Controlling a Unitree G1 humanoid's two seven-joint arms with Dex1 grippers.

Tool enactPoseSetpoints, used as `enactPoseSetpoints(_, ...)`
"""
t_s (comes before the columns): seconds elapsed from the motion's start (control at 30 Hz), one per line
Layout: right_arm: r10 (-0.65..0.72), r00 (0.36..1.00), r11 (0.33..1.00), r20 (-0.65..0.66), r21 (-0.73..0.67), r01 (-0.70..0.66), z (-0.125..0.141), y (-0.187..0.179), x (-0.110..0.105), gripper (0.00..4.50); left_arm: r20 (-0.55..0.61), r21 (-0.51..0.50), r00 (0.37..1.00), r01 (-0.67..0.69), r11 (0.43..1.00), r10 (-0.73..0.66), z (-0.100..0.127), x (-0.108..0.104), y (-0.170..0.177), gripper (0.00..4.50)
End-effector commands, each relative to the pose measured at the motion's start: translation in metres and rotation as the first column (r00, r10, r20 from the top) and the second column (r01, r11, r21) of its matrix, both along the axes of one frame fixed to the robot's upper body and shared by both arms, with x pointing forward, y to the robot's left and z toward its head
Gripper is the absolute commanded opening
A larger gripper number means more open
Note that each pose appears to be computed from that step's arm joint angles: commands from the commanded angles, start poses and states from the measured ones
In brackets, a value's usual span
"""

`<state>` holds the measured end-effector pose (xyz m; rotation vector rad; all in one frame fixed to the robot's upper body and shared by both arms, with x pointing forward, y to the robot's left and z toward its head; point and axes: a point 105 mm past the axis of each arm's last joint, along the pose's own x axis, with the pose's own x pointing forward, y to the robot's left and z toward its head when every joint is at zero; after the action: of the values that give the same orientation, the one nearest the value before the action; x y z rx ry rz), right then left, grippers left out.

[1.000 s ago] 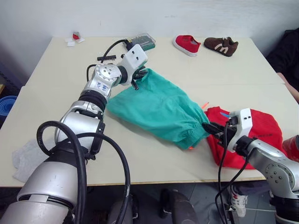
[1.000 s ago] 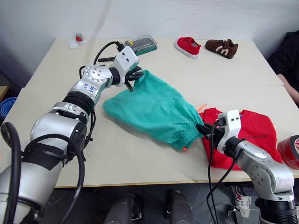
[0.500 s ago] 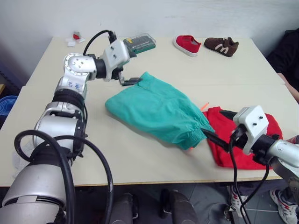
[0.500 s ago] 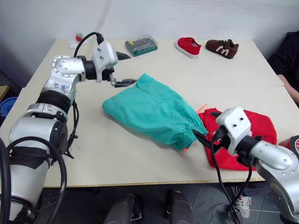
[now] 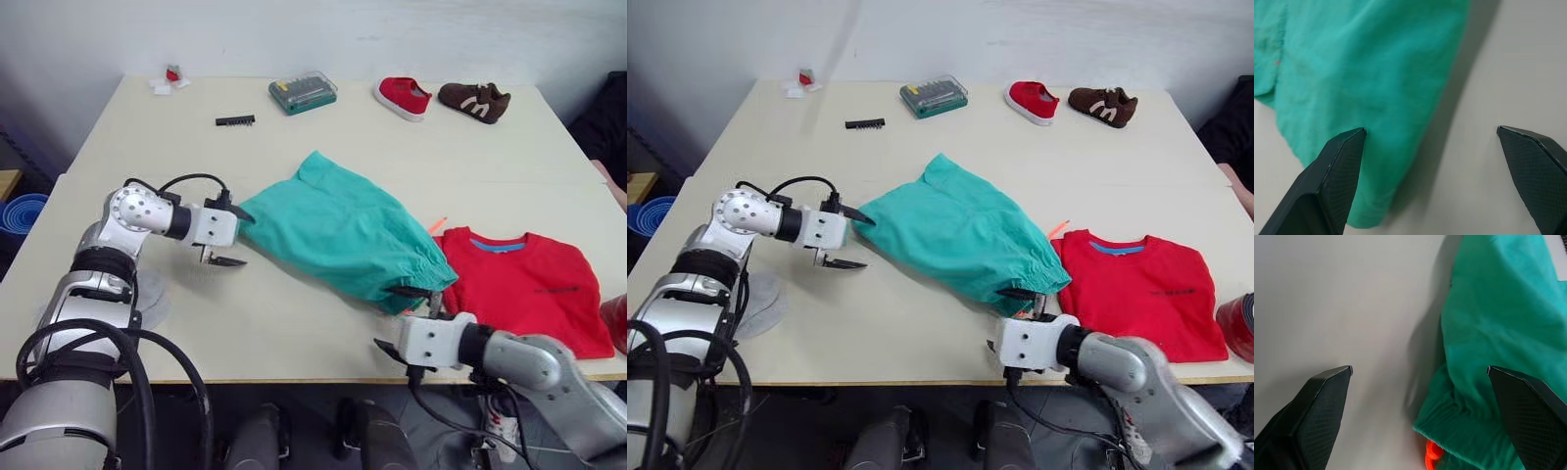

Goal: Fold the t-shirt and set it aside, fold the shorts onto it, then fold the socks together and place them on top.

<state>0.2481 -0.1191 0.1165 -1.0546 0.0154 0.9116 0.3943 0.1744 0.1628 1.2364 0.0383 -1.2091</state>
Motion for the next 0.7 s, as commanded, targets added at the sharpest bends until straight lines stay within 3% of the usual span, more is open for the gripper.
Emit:
enactPoseSetpoints(0.03,-0.056,0.994,0.996,0.098,-0.070,0.063,-0.002,-0.005,0.017,4.50,0.080,-0.010,0.997,-0.011,1.000,0.012,0.012,0.011,-0.012,4.49)
enactPoseSetpoints(0.33,-0.144,0.975,0.969,0.171,-0.174,0.174,-0.013,-0.025,0.038,4.50,0.142,-0.010,0.987,-0.072,0.997,0.073,0.008,0.026,-0.027,4.49)
enactPoseSetpoints(0.43,-0.158,0.973,0.962,0.166,-0.198,0.190,-0.018,-0.031,0.040,3.90,0.155,-0.002,0.984,-0.087,0.996,0.086,0.005,0.029,-0.029,4.50)
enactPoseSetpoints(0.5,-0.161,0.975,0.961,0.156,-0.200,0.191,-0.020,-0.032,0.040,3.26,0.136,0.004,0.987,-0.084,0.996,0.082,0.002,0.029,-0.030,4.11)
enactPoseSetpoints(0.7,-0.156,0.975,0.958,0.160,-0.214,0.189,-0.021,-0.035,0.040,1.07,0.113,0.026,0.989,-0.099,0.995,0.096,-0.002,0.028,-0.025,2.25)
